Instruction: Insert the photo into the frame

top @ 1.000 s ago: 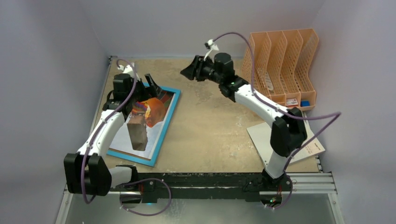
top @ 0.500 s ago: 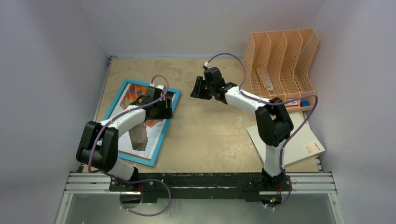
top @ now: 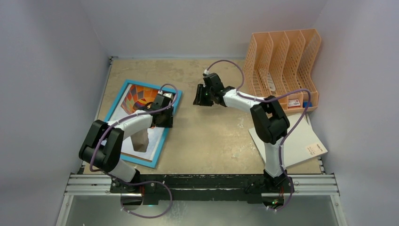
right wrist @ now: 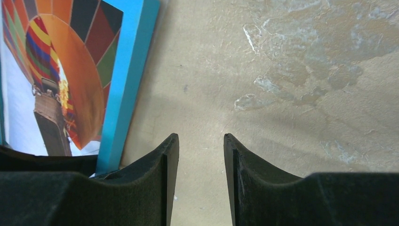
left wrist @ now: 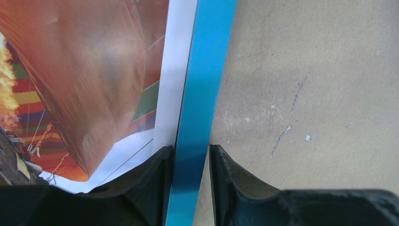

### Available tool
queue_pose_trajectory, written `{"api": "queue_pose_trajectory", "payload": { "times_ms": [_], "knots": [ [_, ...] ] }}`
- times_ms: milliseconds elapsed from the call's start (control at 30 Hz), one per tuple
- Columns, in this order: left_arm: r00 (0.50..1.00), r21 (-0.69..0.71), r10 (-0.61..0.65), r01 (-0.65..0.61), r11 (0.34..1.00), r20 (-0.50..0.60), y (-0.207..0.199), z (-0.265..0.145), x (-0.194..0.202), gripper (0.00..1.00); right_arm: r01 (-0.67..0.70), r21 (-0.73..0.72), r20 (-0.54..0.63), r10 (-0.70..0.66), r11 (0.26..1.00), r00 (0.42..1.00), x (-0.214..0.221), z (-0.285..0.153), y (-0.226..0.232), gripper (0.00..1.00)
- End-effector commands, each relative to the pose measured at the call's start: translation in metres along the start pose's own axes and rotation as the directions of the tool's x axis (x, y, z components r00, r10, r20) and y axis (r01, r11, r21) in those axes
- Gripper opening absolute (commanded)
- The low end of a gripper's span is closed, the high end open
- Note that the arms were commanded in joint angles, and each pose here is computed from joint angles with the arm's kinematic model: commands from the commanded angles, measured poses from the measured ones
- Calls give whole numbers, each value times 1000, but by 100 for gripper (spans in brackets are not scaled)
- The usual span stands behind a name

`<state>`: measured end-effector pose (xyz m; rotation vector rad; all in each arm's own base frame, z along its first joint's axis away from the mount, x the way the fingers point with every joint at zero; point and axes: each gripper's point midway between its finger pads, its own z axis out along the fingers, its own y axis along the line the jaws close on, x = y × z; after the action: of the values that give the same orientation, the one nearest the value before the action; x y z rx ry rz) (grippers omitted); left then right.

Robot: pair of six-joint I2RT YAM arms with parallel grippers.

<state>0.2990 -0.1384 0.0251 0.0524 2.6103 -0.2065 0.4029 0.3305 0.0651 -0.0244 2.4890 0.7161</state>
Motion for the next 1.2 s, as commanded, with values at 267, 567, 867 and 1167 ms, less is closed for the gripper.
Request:
{"api": "queue_pose_trajectory", "payload": {
  "times_ms": [267, 567, 867, 1167],
  "knots": [
    [992, -36, 53, -49, 998, 115, -13, -34, -71, 11, -3, -82, -10, 2, 997, 1000, -17, -5, 1, 43],
    [977, -34, 37, -30, 999, 211, -23, -76, -119, 0, 153, -540, 78, -131, 827, 988, -28, -45, 69, 57],
    [947, -126, 38, 3, 992, 320, -15, -113, -169, 0, 225, -756, 168, -149, 615, 974, -25, -91, 109, 69],
    [893, -36, -6, 25, 999, 450, -40, -167, -228, 0, 279, -865, 254, -115, 417, 960, -27, -150, 139, 74]
  ]
}}
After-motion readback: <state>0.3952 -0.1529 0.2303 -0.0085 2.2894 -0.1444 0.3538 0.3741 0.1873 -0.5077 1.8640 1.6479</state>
